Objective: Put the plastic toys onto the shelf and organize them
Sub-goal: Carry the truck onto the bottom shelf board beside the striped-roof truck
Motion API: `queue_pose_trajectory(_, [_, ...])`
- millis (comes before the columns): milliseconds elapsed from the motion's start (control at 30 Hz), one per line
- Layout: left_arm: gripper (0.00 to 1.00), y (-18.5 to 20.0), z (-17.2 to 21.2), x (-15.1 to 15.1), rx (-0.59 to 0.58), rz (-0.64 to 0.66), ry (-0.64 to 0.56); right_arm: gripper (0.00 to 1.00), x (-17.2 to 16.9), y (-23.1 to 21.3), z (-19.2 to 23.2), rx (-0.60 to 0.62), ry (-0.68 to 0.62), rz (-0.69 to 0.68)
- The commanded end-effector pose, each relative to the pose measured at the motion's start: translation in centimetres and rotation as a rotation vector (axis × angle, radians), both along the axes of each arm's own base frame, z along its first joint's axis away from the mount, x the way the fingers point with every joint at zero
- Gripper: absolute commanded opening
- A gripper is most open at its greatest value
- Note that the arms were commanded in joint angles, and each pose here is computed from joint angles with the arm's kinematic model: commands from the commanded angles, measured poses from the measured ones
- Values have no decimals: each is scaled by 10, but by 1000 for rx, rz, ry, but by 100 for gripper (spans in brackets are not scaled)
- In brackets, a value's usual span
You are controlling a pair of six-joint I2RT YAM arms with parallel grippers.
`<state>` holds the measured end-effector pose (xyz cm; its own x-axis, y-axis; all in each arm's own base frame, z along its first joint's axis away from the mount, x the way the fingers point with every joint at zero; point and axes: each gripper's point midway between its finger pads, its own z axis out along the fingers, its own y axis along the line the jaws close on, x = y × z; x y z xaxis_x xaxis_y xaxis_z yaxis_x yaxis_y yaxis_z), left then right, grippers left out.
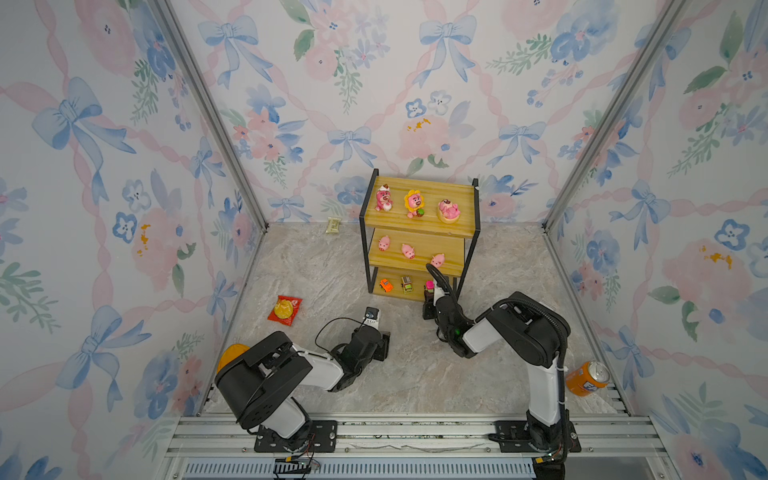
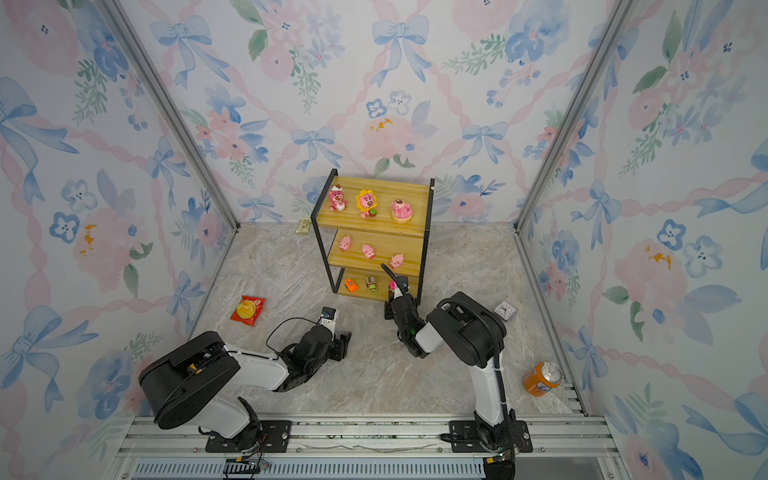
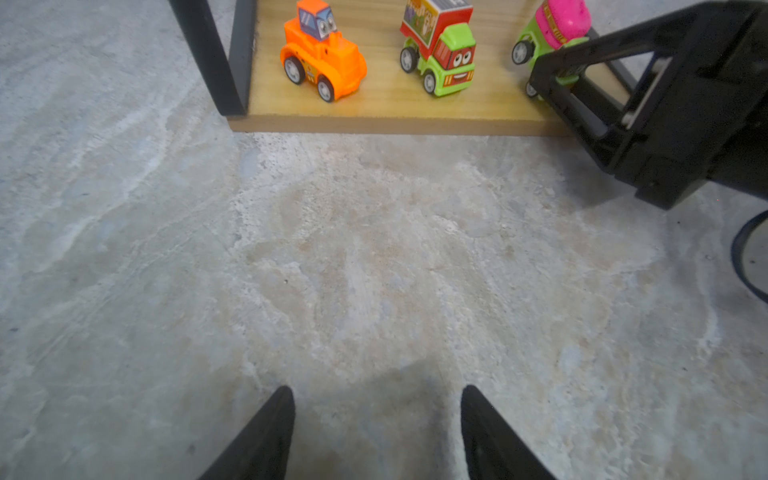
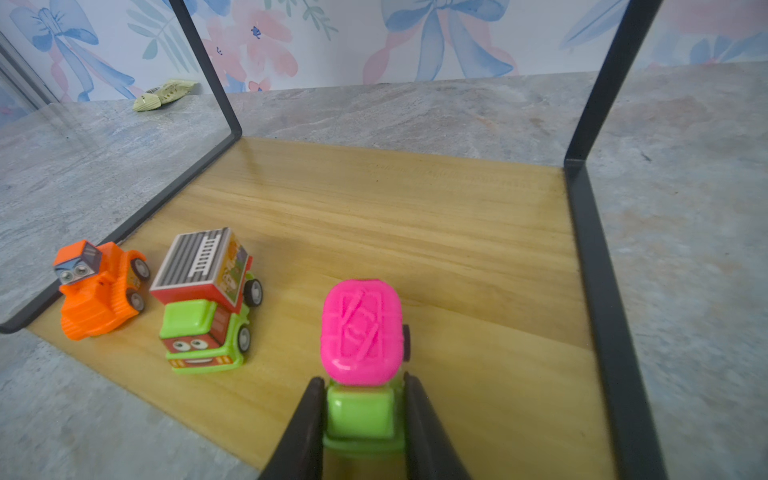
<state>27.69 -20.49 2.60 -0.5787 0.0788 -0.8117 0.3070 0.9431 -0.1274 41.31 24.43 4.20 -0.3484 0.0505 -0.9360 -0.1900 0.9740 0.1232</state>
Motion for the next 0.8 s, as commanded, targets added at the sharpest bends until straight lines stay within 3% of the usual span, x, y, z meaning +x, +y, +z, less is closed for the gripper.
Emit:
queue_pose_trajectory(0, [64, 0, -8, -4, 30, -19, 24, 21, 8, -3, 6, 8, 2, -34])
queue_pose_trajectory(767, [65, 1, -8, -4, 28, -16, 23, 23, 16, -2, 0, -2, 59, -34])
